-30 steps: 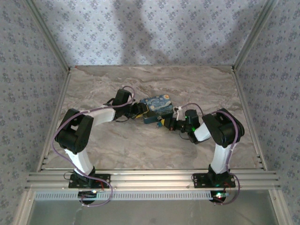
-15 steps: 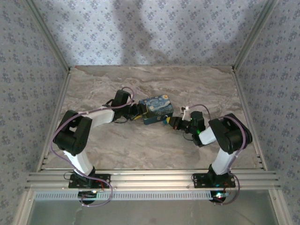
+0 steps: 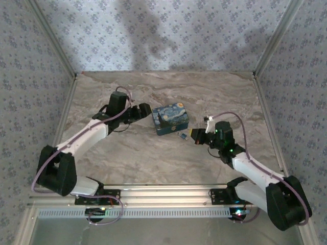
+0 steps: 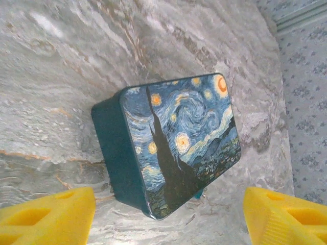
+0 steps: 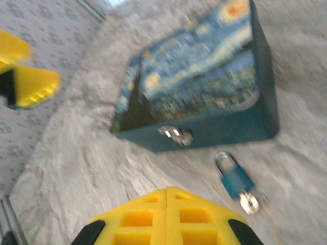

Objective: Unlock the padlock with the key

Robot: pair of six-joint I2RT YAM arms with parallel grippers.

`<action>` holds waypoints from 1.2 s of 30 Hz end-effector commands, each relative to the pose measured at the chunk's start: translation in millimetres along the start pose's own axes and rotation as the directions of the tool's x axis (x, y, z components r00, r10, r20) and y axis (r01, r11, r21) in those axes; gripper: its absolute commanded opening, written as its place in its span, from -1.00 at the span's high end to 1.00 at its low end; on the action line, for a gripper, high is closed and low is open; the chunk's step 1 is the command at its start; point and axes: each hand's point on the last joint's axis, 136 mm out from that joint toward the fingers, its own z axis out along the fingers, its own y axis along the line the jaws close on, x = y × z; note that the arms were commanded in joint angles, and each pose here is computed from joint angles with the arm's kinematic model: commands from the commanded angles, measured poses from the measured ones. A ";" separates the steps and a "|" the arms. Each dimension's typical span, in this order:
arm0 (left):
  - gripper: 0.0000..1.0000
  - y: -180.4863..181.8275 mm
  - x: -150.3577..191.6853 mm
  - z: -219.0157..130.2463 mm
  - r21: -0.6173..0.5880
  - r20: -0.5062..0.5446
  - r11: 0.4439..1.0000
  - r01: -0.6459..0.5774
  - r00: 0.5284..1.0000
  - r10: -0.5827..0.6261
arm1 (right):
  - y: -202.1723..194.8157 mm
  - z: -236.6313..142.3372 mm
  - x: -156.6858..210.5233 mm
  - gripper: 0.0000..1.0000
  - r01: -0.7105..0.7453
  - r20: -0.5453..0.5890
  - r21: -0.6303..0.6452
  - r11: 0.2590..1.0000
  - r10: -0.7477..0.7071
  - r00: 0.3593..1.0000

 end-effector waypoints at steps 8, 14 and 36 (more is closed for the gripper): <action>-0.77 54.0 3.3 -78.0 -0.257 0.217 0.961 -0.103 0.963 0.161 | -36.7 -57.0 26.6 0.24 0.045 -0.161 0.365 0.930 0.015 0.987; -0.96 87.2 -17.4 -133.7 -0.469 0.384 0.871 -0.148 0.854 0.352 | -62.1 -86.3 -34.8 -0.52 0.077 0.028 0.521 0.850 -0.107 0.994; -0.96 203.5 -66.0 -98.6 -0.633 0.415 0.741 -0.224 0.711 0.568 | -204.7 -54.9 -95.3 -1.00 0.176 0.244 0.644 0.745 -0.418 0.875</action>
